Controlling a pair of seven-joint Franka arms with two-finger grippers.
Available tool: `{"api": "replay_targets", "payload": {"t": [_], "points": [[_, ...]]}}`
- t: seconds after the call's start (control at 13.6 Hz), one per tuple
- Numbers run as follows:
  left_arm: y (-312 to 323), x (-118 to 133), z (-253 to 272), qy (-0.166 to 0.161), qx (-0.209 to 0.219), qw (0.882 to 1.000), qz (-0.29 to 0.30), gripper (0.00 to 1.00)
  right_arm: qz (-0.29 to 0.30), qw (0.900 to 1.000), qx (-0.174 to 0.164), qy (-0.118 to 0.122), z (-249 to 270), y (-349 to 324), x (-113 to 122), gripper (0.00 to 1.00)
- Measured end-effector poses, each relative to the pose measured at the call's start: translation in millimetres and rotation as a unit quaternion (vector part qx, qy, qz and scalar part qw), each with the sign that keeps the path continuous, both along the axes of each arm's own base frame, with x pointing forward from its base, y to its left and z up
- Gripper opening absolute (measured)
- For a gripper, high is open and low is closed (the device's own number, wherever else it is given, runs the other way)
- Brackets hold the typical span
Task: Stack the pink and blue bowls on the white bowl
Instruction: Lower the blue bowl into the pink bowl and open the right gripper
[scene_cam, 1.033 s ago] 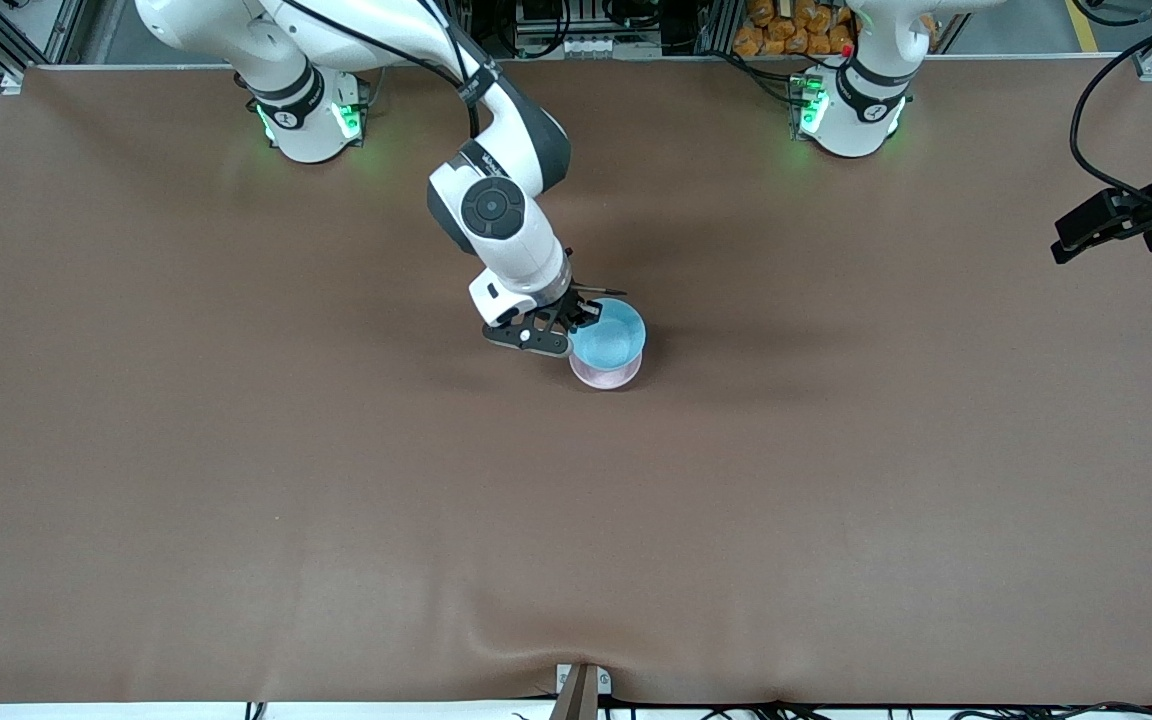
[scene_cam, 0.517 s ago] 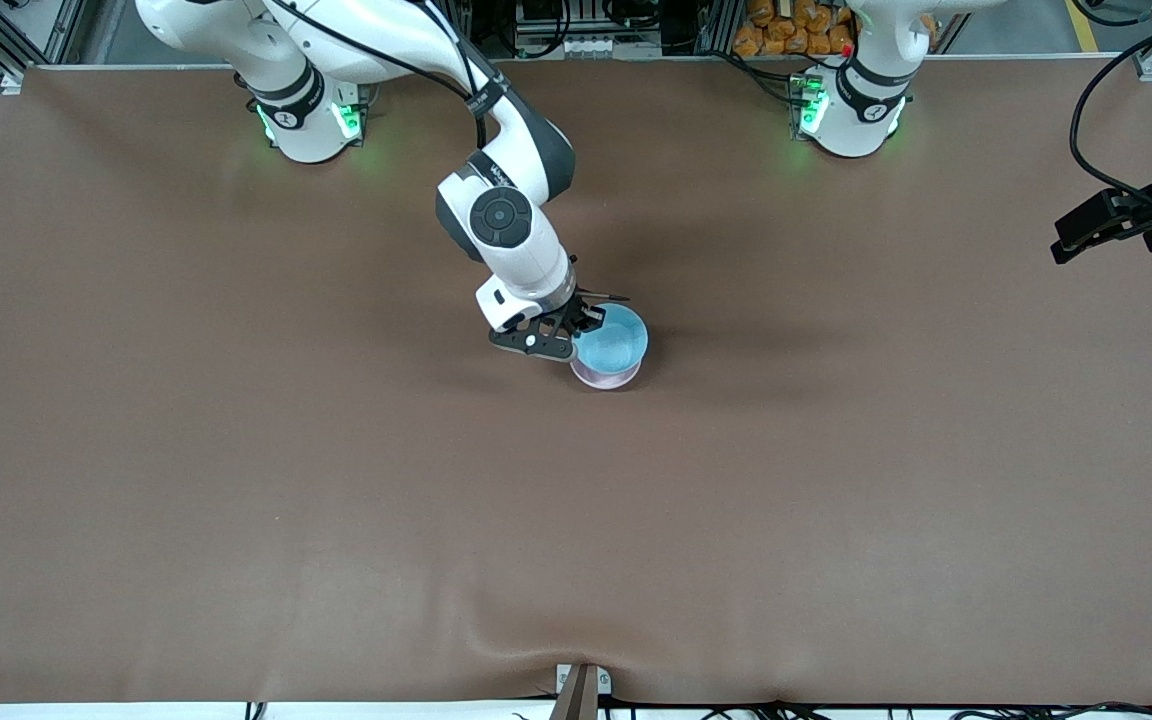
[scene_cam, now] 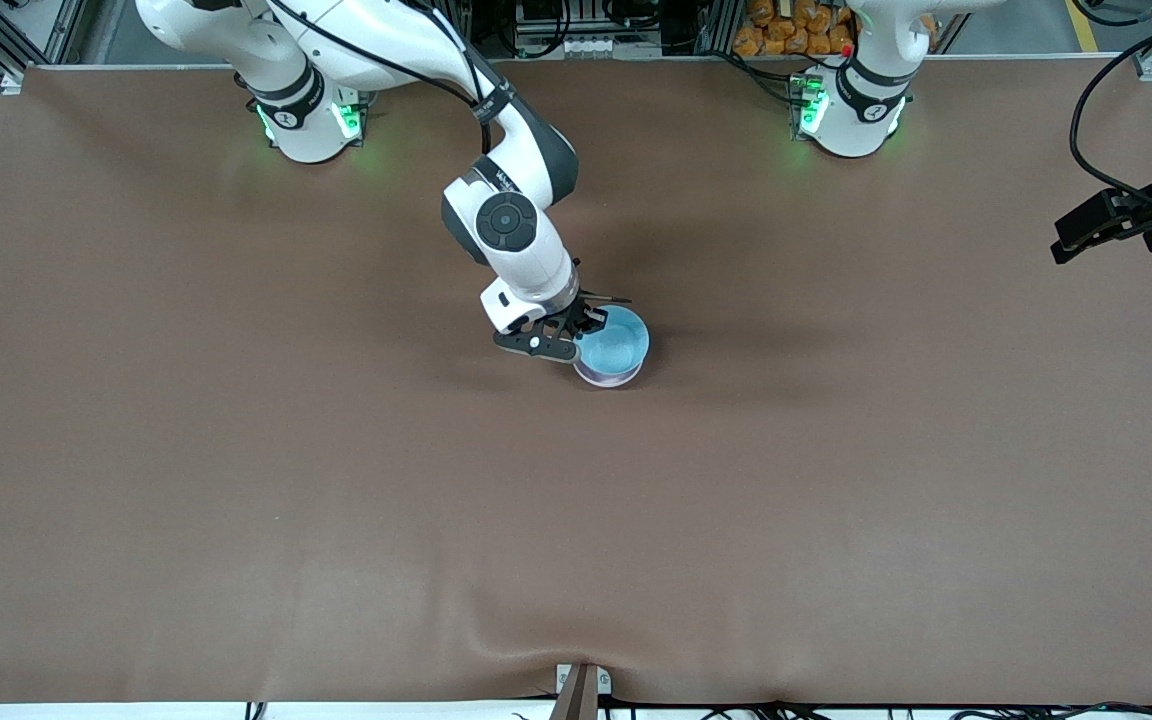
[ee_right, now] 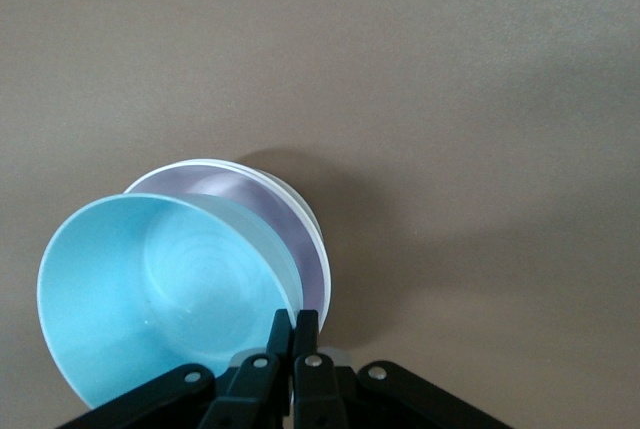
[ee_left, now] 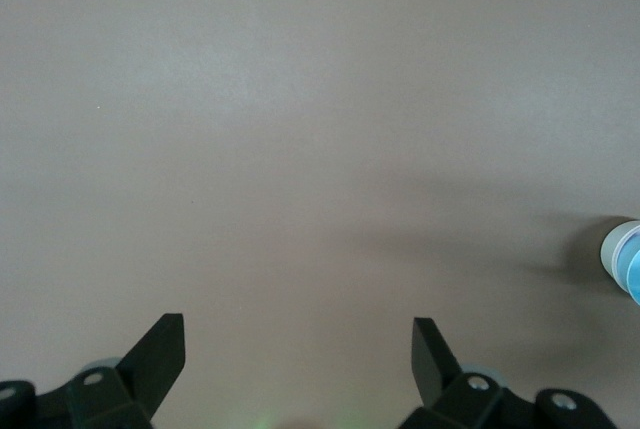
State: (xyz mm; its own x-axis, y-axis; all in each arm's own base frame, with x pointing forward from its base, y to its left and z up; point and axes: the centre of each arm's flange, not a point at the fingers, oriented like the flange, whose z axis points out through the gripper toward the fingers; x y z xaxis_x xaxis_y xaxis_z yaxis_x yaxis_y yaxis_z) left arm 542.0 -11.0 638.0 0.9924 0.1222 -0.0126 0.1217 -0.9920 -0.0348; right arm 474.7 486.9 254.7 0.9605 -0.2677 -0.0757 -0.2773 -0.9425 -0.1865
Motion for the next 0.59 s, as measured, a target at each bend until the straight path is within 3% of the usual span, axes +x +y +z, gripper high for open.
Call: {"api": "replay_targets", "payload": {"t": [0.07, 0.22, 0.59], "points": [[0.0, 0.0, 0.0, 0.000, 0.000, 1.000, 0.000, 1.00, 0.000, 1.000, 0.000, 0.000, 0.0, -0.1, 0.1, 0.03], [0.0, 0.1, 0.1, -0.001, 0.000, 1.000, 0.000, 1.00, -0.001, 1.000, 0.001, -0.002, 0.9, -0.4, 1.4, 0.16], [-0.5, 0.2, 0.1, -0.001, 0.000, 1.000, 0.000, 1.00, -0.009, 1.000, 0.013, -0.020, 26.2, -2.7, 16.7, 0.67]]}}
